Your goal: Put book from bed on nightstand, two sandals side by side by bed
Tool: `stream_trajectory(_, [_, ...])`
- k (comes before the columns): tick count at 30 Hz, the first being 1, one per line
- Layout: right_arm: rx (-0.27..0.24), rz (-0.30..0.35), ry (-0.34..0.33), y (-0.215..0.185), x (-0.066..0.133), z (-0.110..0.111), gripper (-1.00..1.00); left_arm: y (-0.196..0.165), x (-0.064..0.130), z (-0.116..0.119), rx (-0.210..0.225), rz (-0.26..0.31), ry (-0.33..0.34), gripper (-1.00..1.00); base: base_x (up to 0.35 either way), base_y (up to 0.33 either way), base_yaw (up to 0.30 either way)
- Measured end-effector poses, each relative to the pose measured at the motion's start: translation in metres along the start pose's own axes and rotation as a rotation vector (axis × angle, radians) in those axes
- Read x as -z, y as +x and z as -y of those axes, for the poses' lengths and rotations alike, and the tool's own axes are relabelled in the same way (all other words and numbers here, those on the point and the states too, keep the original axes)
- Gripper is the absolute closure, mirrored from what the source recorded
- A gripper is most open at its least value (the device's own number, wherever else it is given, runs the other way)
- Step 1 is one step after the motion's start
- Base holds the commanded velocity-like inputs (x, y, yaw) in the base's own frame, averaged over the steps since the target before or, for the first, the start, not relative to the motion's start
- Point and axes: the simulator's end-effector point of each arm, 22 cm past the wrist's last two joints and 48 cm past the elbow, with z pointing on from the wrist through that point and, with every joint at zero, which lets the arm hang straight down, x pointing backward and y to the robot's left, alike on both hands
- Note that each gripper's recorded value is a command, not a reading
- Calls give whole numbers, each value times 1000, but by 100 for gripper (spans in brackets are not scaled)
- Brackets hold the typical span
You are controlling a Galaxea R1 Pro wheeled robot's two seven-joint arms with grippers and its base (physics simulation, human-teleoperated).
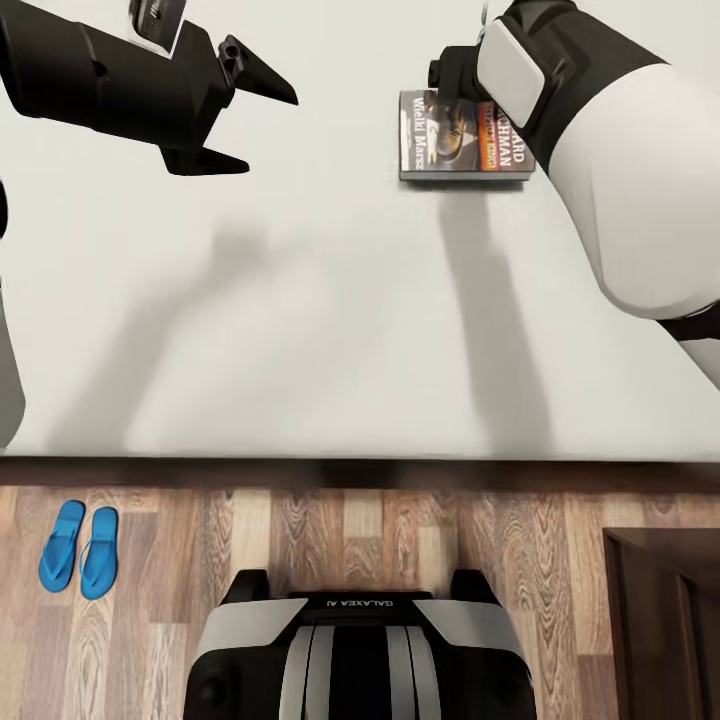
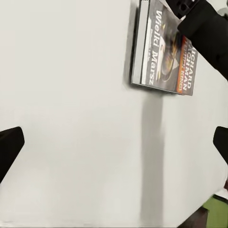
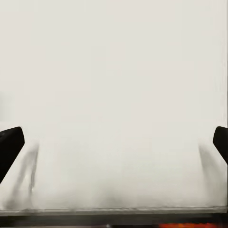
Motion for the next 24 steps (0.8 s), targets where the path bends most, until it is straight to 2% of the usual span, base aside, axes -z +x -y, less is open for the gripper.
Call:
stream_trajectory(17, [-1, -3, 1, 0, 0, 0, -100, 0, 0, 1, -1, 0, 2, -100, -324, 0, 0])
stream_trajectory(24, [2, -1, -2, 0, 0, 0, -100, -1, 1, 1, -1, 1, 2, -100, -195, 0, -1])
